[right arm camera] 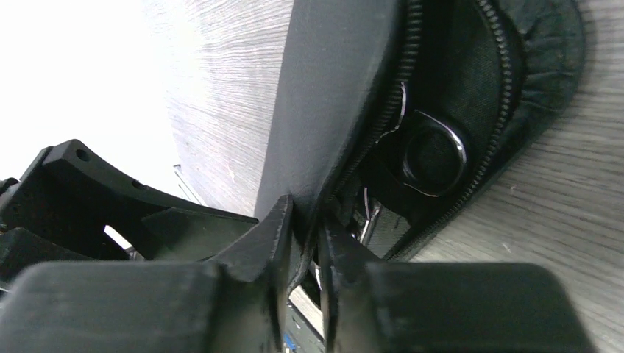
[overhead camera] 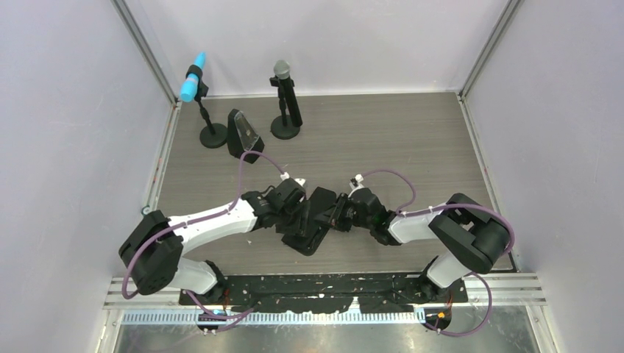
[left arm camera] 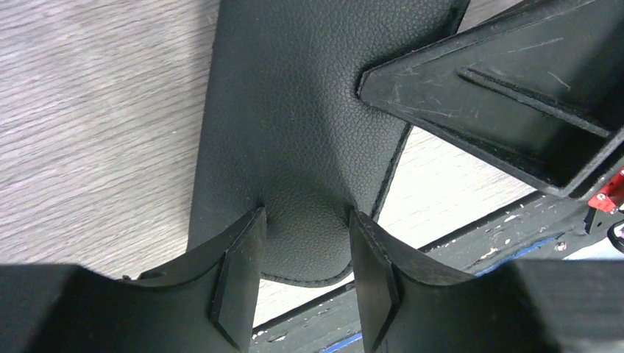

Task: Sort the hair-cutting tools
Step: Zip the hairdressing tool bag at the center of the board.

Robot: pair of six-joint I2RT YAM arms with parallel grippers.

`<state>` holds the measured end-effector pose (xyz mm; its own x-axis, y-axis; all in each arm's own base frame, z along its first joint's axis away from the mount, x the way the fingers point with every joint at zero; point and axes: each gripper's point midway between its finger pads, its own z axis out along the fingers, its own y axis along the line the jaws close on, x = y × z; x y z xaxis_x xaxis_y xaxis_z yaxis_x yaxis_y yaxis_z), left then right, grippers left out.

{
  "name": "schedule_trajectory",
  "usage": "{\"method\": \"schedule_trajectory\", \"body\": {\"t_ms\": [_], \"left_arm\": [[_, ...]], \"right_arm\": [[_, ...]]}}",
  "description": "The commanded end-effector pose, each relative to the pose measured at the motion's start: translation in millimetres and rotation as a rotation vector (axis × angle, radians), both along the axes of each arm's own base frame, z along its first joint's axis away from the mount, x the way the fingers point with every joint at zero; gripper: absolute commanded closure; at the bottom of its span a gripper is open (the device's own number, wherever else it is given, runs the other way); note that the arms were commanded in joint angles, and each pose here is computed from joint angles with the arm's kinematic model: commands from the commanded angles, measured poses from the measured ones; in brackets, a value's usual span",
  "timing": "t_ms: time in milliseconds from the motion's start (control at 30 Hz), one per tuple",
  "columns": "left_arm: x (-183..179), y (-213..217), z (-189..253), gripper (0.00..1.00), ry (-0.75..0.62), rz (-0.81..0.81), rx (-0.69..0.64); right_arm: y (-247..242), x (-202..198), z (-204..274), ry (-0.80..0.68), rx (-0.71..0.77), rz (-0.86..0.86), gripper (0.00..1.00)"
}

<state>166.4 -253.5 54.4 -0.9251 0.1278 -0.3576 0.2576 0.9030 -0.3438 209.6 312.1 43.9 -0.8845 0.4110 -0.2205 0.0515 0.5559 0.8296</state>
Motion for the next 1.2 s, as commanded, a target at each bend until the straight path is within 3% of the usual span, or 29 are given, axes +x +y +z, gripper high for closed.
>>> {"method": "schedule_trajectory", "body": {"t_ms": [0,200,400,533,767,967,1167], "left_arm": [[10,6,19,0.50,-0.086,0.051,-0.006],[6,41,30,0.44,-0.167,0.165,0.004],[-12,65,11,0.44,-0.132,0.222,0.017],[-21,69,-4,0.50,-0.088,0.294,-0.018],[-21,69,-26,0.72,-0.053,0.439,-0.166],[-20,59,-29,0.75,-0.043,0.477,-0.282],[-20,54,-33,0.75,-0.025,0.462,-0.263]], "right_arm": [[-4,0,-4,-0.011,-0.007,-0.020,0.90],[-19,-8,-30,0.031,-0.084,-0.031,0.95],[-18,-9,-35,0.070,0.019,-0.055,0.95],[-15,-11,-38,0.104,0.077,-0.052,0.95],[-14,-11,-36,0.113,0.118,-0.059,0.95],[-12,-9,-34,0.107,0.114,-0.054,0.95],[-10,-7,-31,0.102,0.120,-0.053,0.95]]}}
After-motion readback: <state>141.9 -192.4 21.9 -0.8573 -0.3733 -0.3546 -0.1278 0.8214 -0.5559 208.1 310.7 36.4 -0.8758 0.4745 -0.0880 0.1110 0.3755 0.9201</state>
